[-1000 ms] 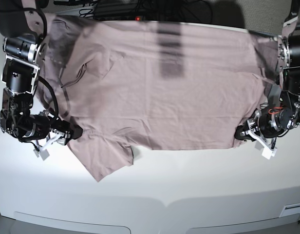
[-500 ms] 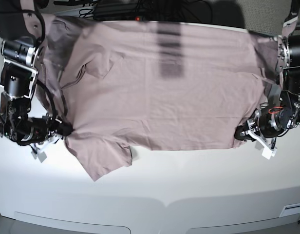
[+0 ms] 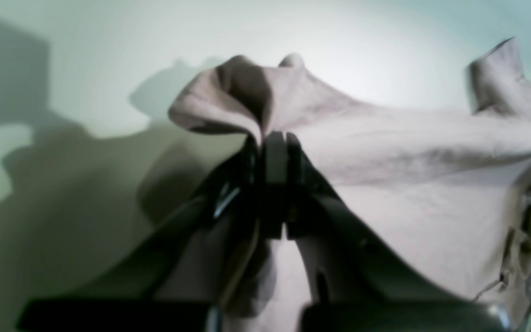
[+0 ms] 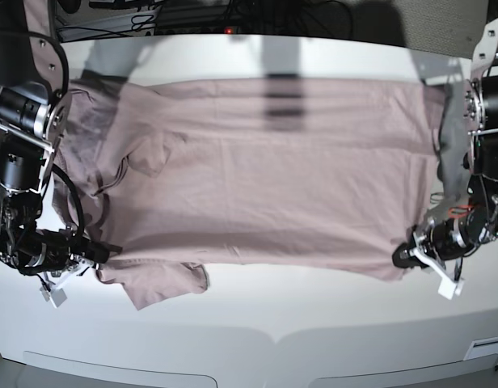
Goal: Fold the T-shirt properly
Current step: 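Lift both hem corners and fold the shirt lengthwise toward the collar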
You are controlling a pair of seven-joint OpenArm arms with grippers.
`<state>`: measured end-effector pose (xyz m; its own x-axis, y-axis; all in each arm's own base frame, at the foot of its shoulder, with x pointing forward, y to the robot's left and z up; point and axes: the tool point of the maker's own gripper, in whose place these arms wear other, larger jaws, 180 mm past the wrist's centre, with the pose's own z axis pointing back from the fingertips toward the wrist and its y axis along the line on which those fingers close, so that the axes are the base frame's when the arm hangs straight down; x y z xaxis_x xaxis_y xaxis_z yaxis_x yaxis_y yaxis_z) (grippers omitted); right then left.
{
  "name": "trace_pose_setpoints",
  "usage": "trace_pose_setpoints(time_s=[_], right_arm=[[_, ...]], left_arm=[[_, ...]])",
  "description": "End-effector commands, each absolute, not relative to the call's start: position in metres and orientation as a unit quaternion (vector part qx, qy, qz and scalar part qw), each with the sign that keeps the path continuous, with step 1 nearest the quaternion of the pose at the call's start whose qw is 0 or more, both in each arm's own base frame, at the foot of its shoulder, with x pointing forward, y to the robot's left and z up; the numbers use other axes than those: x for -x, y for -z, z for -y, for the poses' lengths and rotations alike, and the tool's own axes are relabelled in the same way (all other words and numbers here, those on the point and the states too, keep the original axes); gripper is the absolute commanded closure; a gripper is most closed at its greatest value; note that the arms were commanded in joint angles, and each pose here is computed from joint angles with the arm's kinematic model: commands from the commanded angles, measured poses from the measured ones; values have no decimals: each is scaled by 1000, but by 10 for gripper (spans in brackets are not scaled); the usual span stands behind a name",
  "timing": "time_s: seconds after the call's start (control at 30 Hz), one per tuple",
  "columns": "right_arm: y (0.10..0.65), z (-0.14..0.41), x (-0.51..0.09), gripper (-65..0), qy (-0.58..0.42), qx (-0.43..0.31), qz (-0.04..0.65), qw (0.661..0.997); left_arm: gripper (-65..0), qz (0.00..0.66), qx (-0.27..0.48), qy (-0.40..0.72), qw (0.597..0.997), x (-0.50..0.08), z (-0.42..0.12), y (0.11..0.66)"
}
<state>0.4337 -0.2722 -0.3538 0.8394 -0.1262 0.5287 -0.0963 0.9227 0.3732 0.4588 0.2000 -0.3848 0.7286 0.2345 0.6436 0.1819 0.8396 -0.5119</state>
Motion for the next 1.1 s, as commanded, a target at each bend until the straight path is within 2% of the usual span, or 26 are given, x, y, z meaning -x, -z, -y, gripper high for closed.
trace_pose_setpoints(time_s=[0.0,0.5,0.7,0.9,1.07], right_arm=[[323,280,-453,0,7,-198,327,924],[287,285,-447,0,-32,-180,364,913],[300,285,-422,0,-58,-150,358,920],[313,279,-394,0,-88,-126,351,924],[313,271,-376,0,-118,-108,353,922]], left_arm=[[0,397,282,-2,873,-474,-205,358],[0,372,267,57,887,-439,-193,374],[0,378,257,96,884,-420,-182,371],[0,398,246,85,880,-413,-196,355],[0,395,265,71,877,-399,-205,339]])
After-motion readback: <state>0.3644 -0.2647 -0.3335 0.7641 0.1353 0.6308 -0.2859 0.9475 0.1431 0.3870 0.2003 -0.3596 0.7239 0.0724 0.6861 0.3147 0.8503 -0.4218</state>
